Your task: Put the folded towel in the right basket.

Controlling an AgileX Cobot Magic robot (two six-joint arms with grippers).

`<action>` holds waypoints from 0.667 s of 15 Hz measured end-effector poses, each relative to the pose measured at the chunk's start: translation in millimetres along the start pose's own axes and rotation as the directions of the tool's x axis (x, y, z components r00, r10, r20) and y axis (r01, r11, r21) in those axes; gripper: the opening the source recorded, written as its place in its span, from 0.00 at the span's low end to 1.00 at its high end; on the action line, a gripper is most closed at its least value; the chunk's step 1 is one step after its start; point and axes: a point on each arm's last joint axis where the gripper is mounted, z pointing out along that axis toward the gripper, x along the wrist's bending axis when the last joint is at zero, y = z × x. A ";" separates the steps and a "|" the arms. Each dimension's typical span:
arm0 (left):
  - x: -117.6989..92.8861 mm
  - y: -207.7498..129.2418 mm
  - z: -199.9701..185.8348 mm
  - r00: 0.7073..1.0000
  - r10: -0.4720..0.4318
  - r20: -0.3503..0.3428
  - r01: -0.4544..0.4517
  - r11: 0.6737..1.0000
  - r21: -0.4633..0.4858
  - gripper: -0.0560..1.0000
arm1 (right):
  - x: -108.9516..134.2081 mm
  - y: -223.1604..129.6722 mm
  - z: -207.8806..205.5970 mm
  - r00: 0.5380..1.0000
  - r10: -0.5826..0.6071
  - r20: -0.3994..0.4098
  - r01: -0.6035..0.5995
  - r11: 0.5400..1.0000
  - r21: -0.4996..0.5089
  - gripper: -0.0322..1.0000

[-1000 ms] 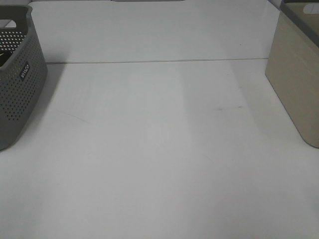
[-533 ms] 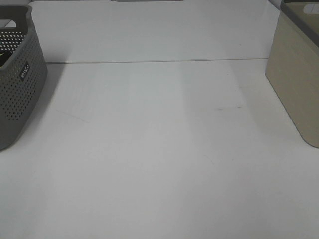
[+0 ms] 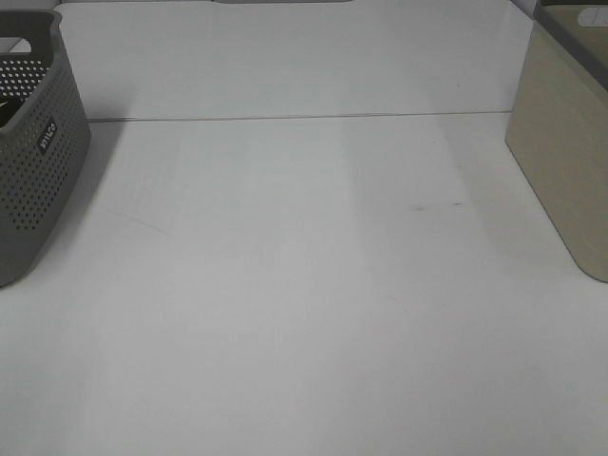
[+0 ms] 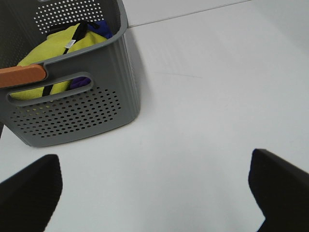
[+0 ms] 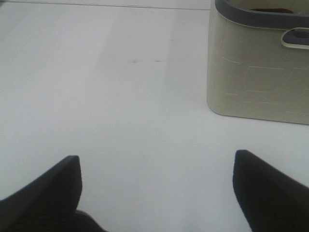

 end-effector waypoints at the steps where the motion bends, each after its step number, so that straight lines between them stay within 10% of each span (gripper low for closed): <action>1: 0.0 0.0 0.0 1.000 0.000 0.000 0.000 1.000 0.000 0.99 | 0.0 0.0 0.0 1.000 0.000 0.000 0.000 1.000 0.000 0.80; 10: 0.0 0.0 0.0 1.000 0.000 0.000 0.000 1.000 0.000 0.99 | 2.0 0.3 0.5 0.989 0.078 0.129 -0.078 0.997 -0.007 0.79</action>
